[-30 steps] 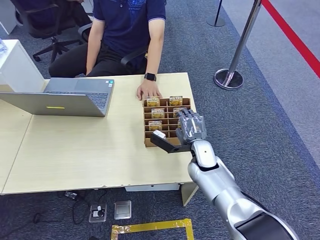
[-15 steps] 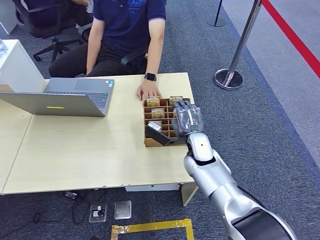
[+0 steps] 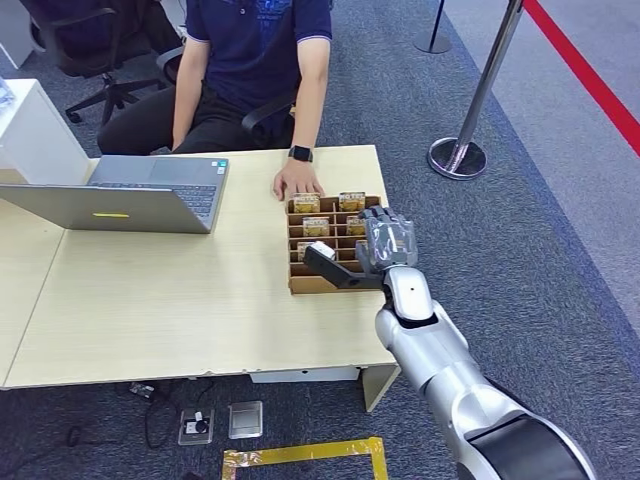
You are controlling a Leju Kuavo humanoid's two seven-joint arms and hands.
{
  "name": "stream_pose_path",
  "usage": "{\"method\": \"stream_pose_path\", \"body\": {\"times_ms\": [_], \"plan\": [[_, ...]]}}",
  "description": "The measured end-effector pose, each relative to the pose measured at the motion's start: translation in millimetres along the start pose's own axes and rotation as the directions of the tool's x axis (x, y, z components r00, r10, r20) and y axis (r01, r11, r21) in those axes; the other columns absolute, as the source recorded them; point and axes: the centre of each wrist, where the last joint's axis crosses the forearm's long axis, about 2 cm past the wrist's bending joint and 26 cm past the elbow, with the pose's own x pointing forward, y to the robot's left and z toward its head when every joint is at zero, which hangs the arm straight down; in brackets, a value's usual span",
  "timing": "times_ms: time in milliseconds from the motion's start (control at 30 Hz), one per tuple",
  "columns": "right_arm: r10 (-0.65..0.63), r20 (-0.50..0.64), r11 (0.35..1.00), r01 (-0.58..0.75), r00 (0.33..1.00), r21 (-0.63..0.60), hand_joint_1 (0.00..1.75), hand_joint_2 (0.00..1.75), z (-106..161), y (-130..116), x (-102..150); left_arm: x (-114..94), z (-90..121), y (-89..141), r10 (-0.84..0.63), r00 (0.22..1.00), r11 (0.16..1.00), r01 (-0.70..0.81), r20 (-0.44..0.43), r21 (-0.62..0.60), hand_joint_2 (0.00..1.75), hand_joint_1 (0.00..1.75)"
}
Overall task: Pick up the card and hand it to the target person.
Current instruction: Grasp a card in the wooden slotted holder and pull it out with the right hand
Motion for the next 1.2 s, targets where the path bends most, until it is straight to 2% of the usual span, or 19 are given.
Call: {"method": "stream_pose_path", "body": {"times_ms": [200,333,700,733,800,867,933,1200], "plan": [[0.022,-0.014,1.0,-0.022,1.0,0.021,0.78,1.75,0,5,-5,1,0,0,-0.015,1.0,1.0,0.015,0.004,0.002,0.0,0.0],[0.032,-0.016,0.999,-0.032,0.999,0.031,0.91,1.75,1,8,-6,1,0,0,-0.022,1.0,1.0,0.022,0.006,0.003,0.0,0.0],[0.06,-0.036,0.997,-0.058,0.998,0.043,0.99,1.75,2,12,-14,5,0,1,-0.043,0.999,0.999,0.044,0.01,-0.005,0.0,0.0],[0.062,-0.036,0.997,-0.06,0.997,0.044,1.03,1.75,2,13,-14,5,0,1,-0.044,0.999,0.999,0.044,0.009,-0.005,0.0,0.0],[0.064,-0.038,0.997,-0.062,0.997,0.046,1.25,1.75,2,13,-15,7,0,2,-0.044,0.999,0.999,0.045,0.008,-0.004,0.0,0.0],[0.065,-0.041,0.997,-0.063,0.997,0.047,1.59,1.75,2,13,-15,8,0,2,-0.045,0.999,0.999,0.045,0.009,-0.004,0.0,0.0],[0.067,-0.042,0.997,-0.065,0.997,0.047,1.75,1.75,2,13,-15,9,0,3,-0.047,0.999,0.999,0.047,0.011,-0.004,0.0,0.0],[0.072,-0.037,0.997,-0.07,0.997,0.039,1.75,1.75,1,11,-15,12,0,4,-0.055,0.998,0.998,0.055,0.016,-0.006,0.0,0.0]]}}
